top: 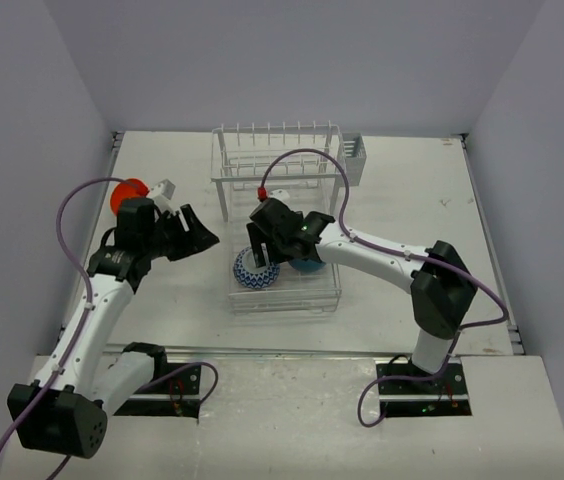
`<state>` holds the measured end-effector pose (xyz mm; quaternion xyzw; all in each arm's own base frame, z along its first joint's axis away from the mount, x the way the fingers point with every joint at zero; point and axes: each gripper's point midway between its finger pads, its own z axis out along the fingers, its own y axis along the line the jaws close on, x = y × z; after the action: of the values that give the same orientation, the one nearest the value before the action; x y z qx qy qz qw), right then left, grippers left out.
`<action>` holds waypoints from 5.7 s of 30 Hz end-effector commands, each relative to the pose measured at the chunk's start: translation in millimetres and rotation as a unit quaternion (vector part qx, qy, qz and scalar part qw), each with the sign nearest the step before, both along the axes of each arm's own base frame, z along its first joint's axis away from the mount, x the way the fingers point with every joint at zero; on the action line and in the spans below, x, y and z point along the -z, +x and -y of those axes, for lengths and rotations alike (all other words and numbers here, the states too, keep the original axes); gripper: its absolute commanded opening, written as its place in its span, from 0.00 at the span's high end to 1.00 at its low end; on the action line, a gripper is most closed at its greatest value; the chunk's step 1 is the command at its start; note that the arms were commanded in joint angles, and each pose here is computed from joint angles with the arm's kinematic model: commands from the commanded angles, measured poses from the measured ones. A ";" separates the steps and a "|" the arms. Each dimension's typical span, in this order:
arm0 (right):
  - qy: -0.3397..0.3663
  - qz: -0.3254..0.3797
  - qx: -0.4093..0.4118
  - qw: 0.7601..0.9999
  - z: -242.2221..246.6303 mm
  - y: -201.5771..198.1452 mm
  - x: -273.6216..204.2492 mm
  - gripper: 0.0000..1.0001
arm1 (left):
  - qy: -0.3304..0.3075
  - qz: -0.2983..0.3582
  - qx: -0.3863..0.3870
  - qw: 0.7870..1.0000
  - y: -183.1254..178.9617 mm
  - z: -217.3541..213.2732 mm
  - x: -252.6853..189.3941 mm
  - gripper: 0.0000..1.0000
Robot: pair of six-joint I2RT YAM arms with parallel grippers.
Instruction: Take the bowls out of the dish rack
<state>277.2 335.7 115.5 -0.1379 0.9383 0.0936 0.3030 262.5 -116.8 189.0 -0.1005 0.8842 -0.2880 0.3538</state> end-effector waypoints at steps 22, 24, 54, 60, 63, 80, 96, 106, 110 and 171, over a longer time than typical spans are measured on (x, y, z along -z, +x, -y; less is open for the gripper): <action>0.093 0.053 0.023 0.994 8.8 -2.7 -84.8 0.07 | 0.060 -0.056 0.101 0.992 4.9 51.0 66.6 0.34; 0.093 0.047 0.024 0.994 11.0 -5.4 -81.9 0.07 | 0.061 -0.057 0.096 0.992 6.4 50.2 67.0 0.33; 0.272 0.009 0.034 0.962 -1.2 -43.3 -67.0 0.01 | 0.018 -0.057 0.109 0.992 20.7 72.6 63.2 0.30; 0.307 0.034 0.055 0.949 7.0 -40.5 -86.6 0.01 | 0.030 -0.063 0.106 0.992 21.7 71.3 71.0 0.30; 0.307 0.032 0.065 0.949 9.5 -37.8 -87.0 0.01 | 0.042 -0.065 0.101 0.992 21.7 69.2 74.9 0.33; 0.314 0.010 0.080 0.946 6.4 -32.2 -76.5 0.01 | 0.081 -0.076 0.087 0.990 21.5 59.3 85.3 0.60; 0.367 -0.063 0.062 0.926 -12.1 -32.0 -37.0 0.01 | 0.084 -0.065 0.087 0.991 23.0 57.9 77.9 0.67; 0.385 -0.088 0.060 0.917 -14.2 -30.8 -20.2 0.01 | 0.084 -0.060 0.088 0.991 22.9 57.7 74.5 0.73; 0.388 -0.090 0.057 0.916 -14.0 -31.8 -17.8 0.01 | 0.084 -0.061 0.087 0.991 23.0 57.5 75.1 0.75; 0.404 -0.110 0.044 0.907 -12.8 -27.7 12.6 0.01 | 0.087 -0.043 0.078 0.992 24.4 53.6 61.4 1.00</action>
<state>249.5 344.5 100.2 0.0571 0.8618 0.4491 0.2288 272.7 -174.4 106.3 -0.0349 0.9356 -0.2450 0.2518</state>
